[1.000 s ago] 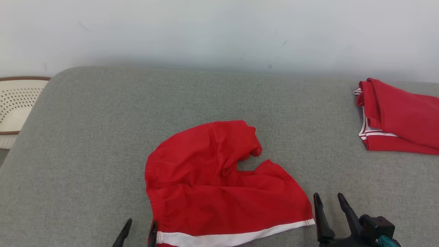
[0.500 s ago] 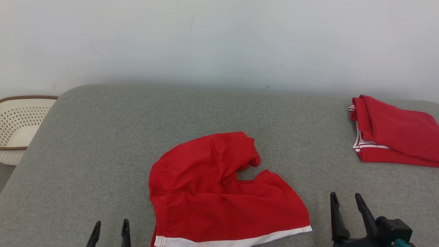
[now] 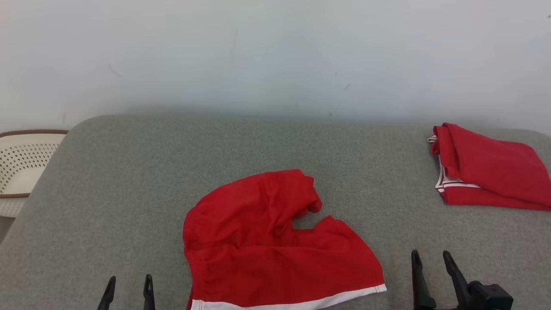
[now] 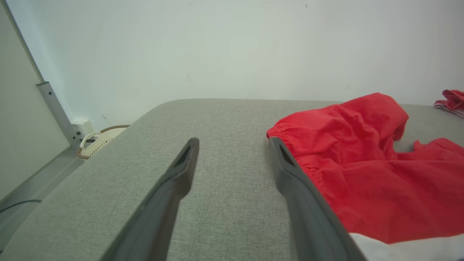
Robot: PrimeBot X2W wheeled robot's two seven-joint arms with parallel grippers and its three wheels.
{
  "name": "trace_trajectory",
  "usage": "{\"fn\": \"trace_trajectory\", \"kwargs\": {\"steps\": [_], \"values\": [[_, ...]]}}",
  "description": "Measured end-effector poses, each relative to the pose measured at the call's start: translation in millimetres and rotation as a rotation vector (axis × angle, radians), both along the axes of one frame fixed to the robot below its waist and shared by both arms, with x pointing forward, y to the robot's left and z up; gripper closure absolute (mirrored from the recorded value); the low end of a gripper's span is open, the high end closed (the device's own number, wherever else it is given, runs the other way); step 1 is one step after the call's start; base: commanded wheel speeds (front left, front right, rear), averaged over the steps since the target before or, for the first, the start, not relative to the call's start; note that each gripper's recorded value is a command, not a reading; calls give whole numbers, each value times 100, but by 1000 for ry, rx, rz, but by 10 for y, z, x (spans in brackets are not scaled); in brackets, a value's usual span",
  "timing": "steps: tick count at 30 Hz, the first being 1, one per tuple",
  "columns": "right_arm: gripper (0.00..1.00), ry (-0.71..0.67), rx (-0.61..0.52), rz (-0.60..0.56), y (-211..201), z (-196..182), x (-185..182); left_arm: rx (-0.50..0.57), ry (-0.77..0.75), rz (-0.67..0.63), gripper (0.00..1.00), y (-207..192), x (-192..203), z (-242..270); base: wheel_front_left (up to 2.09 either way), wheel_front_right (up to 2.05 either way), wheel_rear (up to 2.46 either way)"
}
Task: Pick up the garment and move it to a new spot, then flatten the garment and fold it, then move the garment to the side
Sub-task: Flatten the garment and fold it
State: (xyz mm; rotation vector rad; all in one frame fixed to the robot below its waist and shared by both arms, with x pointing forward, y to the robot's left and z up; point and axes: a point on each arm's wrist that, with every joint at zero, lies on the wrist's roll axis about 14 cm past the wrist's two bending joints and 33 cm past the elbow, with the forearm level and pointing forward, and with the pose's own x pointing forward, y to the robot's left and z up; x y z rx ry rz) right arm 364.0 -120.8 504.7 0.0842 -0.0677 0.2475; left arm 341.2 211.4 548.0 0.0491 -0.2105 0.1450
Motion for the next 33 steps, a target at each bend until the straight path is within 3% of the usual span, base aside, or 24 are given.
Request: {"fn": "trace_trajectory", "kwargs": {"steps": [33], "values": [[0, -19, -22, -14, -31, 41, -69, -6, 6, -89, 0, -225, 111, -14, 0, 0, 0]]}}
